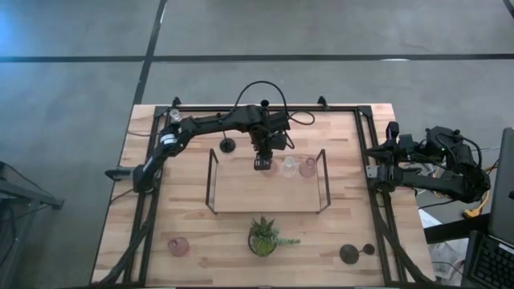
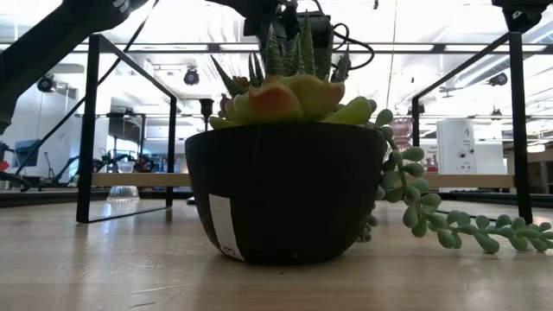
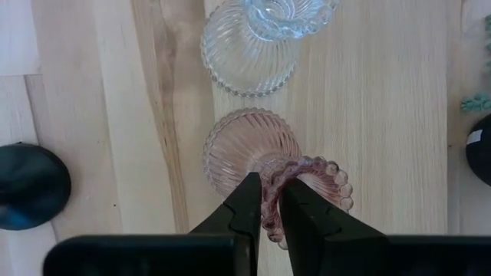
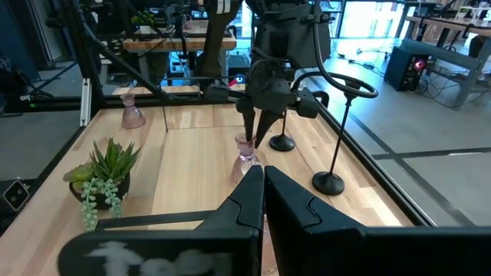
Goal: Pick & Place candle stick holders
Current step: Put the right pink candle holder on the shelf, then put the transparent candle holder on the shelf
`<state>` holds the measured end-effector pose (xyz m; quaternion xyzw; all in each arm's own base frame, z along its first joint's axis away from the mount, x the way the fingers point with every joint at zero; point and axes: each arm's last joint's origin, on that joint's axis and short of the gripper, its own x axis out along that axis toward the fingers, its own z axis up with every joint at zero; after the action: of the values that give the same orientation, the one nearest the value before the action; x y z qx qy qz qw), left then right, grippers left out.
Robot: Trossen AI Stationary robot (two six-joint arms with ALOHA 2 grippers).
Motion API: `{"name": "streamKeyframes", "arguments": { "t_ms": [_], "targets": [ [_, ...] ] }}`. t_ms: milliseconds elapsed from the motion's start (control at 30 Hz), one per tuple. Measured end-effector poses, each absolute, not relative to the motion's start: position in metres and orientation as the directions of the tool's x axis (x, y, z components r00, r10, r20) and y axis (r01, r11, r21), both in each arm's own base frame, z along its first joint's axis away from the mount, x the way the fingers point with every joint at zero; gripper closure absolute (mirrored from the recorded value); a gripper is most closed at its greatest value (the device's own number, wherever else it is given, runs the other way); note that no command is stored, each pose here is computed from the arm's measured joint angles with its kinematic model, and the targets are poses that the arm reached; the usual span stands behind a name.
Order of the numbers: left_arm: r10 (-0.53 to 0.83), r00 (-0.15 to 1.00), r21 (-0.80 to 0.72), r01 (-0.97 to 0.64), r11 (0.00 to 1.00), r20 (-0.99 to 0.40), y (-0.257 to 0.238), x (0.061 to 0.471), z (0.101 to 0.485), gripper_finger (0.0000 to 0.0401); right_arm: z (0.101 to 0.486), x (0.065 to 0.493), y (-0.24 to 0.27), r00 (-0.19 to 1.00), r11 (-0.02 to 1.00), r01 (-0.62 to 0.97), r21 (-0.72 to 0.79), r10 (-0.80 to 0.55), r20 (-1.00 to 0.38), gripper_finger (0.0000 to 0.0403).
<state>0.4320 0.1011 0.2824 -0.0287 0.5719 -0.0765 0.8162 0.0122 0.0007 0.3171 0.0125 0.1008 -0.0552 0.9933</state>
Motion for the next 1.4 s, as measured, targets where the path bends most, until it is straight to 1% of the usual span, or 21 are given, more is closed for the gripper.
{"name": "streamKeyframes", "arguments": {
  "t_ms": [333, 567, 733, 1100, 1333, 1400],
  "targets": [
    [-0.155, 0.333, -0.135, 0.083, 0.987, -0.93, 0.101, 0.432, 0.282, 0.0356, 0.317, 0.012, 0.001, 0.974, 0.994, 0.113, 0.014, -0.107, -0.202, 0.0394],
    [-0.155, 0.332, -0.136, 0.078, 0.988, -0.93, 0.101, 0.432, 0.283, 0.0323, 0.317, 0.012, 0.001, 0.974, 0.994, 0.112, 0.014, -0.107, -0.201, 0.0394],
    [-0.155, 0.332, -0.137, 0.078, 0.988, -0.931, 0.101, 0.432, 0.283, 0.0309, 0.317, 0.012, 0.001, 0.974, 0.994, 0.112, 0.014, -0.107, -0.201, 0.0394],
    [-0.154, 0.337, -0.135, 0.079, 0.988, -0.929, 0.101, 0.431, 0.285, 0.0306, 0.317, 0.012, 0.001, 0.974, 0.994, 0.112, 0.014, -0.107, -0.201, 0.0394],
    [-0.132, 0.382, -0.11, 0.08, 0.991, -0.915, 0.1, 0.425, 0.308, 0.0306, 0.317, 0.012, 0.001, 0.974, 0.994, 0.112, 0.014, -0.107, -0.201, 0.0394],
    [-0.128, 0.38, -0.106, 0.077, 0.991, -0.916, 0.099, 0.422, 0.312, 0.0306, 0.317, 0.012, 0.001, 0.974, 0.994, 0.112, 0.014, -0.107, -0.201, 0.0394]
  ]
}}
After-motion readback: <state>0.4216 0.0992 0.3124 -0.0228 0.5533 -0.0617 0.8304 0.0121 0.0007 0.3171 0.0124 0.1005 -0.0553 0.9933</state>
